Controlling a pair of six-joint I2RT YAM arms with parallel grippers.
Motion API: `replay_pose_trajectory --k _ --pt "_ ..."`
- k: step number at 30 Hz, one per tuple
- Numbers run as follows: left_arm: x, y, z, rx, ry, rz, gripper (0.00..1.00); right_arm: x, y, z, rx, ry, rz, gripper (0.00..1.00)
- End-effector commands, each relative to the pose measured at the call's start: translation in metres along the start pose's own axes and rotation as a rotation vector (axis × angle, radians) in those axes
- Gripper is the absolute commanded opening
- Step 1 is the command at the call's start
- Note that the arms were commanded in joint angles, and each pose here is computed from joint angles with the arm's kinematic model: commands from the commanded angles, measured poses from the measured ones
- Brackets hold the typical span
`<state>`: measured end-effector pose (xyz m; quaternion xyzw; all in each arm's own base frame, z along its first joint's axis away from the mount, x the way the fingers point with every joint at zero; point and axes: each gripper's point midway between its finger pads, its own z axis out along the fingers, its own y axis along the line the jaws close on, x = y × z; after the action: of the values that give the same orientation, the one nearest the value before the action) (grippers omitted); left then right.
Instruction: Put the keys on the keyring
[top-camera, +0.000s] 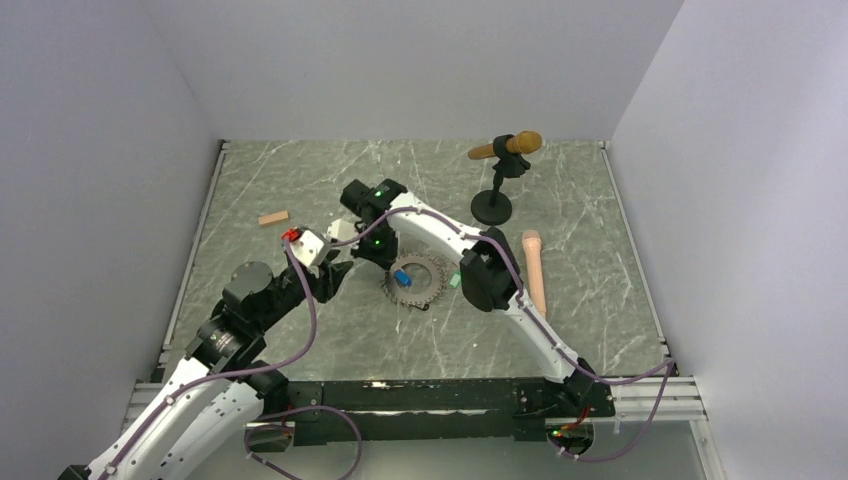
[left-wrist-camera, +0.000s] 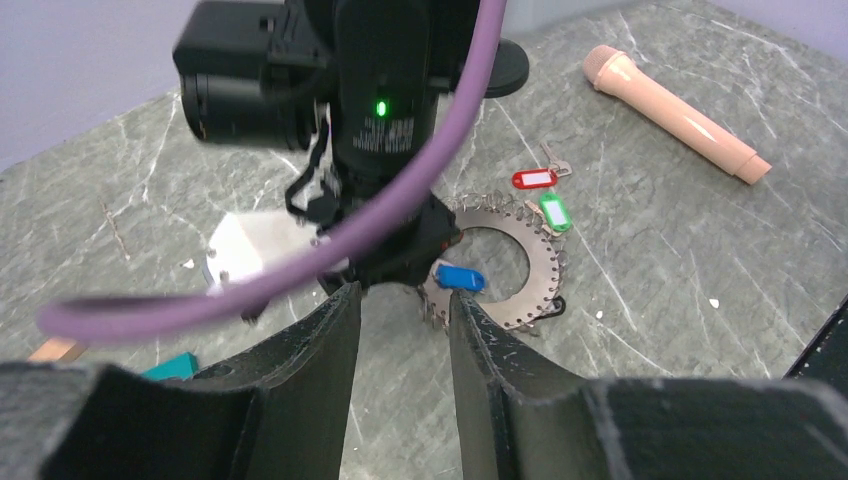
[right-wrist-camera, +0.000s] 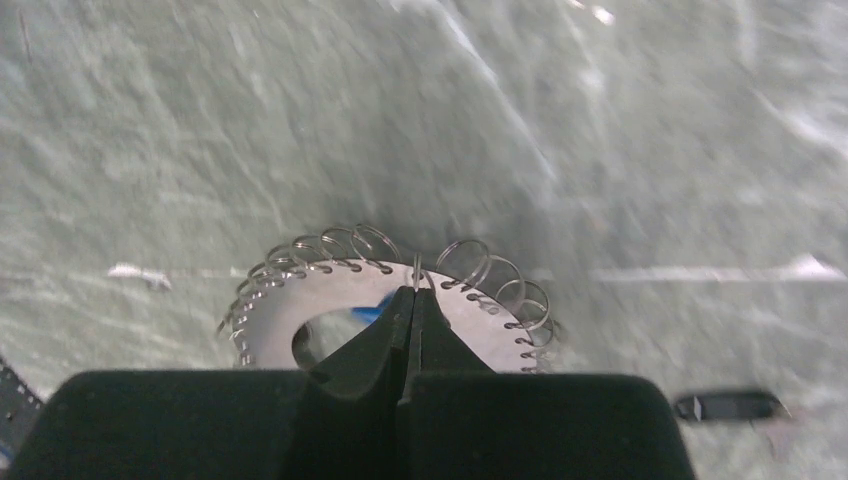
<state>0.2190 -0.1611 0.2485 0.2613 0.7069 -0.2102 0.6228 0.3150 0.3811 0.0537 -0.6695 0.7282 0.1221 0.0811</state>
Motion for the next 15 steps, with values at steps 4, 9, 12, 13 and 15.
replay_pose_trajectory --k 4,9,12,13,15 --pt "0.008 0.007 -0.007 -0.045 0.009 -0.001 0.43 -0.037 -0.012 -0.011 0.128 -0.079 -0.012 0.00" --pt "0.008 0.007 -0.009 -0.045 0.005 -0.007 0.43 -0.064 -0.009 -0.020 0.141 -0.177 -0.020 0.09" --pt "0.008 0.006 -0.010 -0.044 0.002 -0.013 0.43 -0.075 -0.001 -0.027 0.107 -0.228 -0.020 0.15" --pt "0.007 0.007 -0.011 -0.047 -0.001 -0.012 0.43 -0.078 0.003 -0.030 0.092 -0.242 -0.021 0.17" --pt "0.007 0.006 -0.011 -0.047 -0.004 -0.012 0.43 -0.081 0.009 -0.038 0.058 -0.270 -0.017 0.21"
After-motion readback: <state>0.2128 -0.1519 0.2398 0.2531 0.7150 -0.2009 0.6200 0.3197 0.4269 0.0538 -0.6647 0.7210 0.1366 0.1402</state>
